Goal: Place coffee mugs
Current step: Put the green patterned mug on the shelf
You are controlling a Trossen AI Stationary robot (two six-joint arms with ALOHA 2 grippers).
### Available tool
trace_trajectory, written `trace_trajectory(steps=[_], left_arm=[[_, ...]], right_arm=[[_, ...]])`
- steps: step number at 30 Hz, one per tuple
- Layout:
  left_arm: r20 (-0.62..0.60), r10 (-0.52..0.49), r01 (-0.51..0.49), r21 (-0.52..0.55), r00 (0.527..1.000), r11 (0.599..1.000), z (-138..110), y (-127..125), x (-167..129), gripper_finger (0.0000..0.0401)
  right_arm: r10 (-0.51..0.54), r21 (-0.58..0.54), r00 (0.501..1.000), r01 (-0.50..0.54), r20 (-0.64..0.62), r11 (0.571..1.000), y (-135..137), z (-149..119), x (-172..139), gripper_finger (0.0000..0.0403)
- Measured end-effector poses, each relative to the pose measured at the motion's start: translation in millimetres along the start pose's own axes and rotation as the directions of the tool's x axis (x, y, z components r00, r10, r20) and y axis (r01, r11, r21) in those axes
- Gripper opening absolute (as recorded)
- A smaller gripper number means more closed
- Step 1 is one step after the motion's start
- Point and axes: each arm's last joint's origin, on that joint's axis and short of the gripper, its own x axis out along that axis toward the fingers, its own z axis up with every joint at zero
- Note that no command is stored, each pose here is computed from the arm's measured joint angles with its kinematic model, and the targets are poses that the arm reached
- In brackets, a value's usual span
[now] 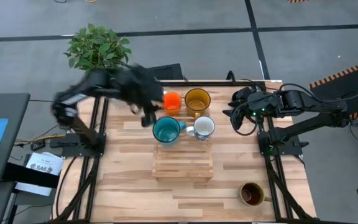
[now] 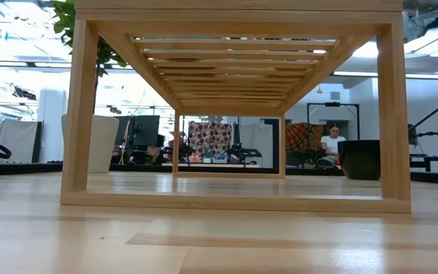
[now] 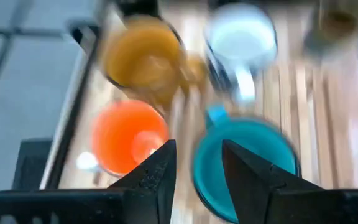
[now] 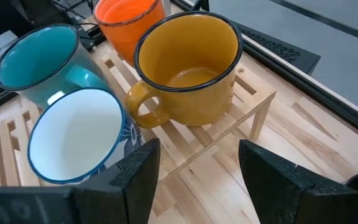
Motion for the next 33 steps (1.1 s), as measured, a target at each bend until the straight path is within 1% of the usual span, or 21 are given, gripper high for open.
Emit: trace_trajectory(steps=[3,5,7,10,13,15,19,22,25,28,31,33], left_arm=[[0.162,0.028,-0.015,-0.079,0.986,0.997,-14,11,-31,0.0115],[0.282,0.034,-0.001,-0.116,0.959,0.993,-28,13,-44,0.0115],[0.398,0.034,0.027,-0.146,0.917,0.989,-45,13,-52,0.0115],[0.539,0.021,0.075,-0.154,0.842,0.985,-76,10,-52,0.0116],[0.658,0.001,0.134,-0.155,0.753,0.979,-106,5,-43,0.0116],[0.71,-0.004,0.169,-0.162,0.704,0.972,-126,3,-34,0.0116],[0.78,-0.003,0.242,-0.191,0.626,0.951,-155,-1,-19,0.0116],[0.81,-0.024,0.294,-0.185,0.586,0.938,-167,-3,-13,0.0116],[0.818,-0.022,0.309,-0.192,0.575,0.932,-169,-3,-13,0.0116],[0.821,-0.021,0.308,-0.191,0.571,0.932,-169,-3,-14,0.0116],[0.822,-0.018,0.292,-0.182,0.569,0.939,-169,-2,-14,0.0116],[0.824,-0.017,0.289,-0.179,0.566,0.94,-169,-2,-15,0.0116]], right_arm=[[0.027,0.0,0.999,-0.027,-0.019,1.0,1,-1,0,0.0244],[0.039,0.0,0.999,-0.039,-0.027,0.999,1,-1,0,0.0244],[0.04,0.001,0.999,-0.04,-0.026,0.999,1,-1,0,0.0244],[0.043,0.003,0.999,-0.043,-0.021,0.999,2,0,0,0.0244],[0.047,0.005,0.999,-0.047,-0.015,0.999,2,0,0,0.0244],[0.05,0.007,0.999,-0.05,-0.012,0.999,2,1,0,0.0244],[0.06,0.013,0.998,-0.06,0.004,0.998,3,2,0,0.0244],[0.062,0.014,0.998,-0.063,0.008,0.998,3,3,0,0.0244],[0.066,0.018,0.998,-0.066,0.004,0.998,3,3,0,0.0244],[0.132,0.062,0.99,-0.129,-0.052,0.99,5,0,0,0.0244],[0.212,0.13,0.965,-0.192,-0.156,0.973,6,-5,-1,0.0244],[0.252,0.186,0.931,-0.208,-0.263,0.96,7,-14,-4,0.0244]])
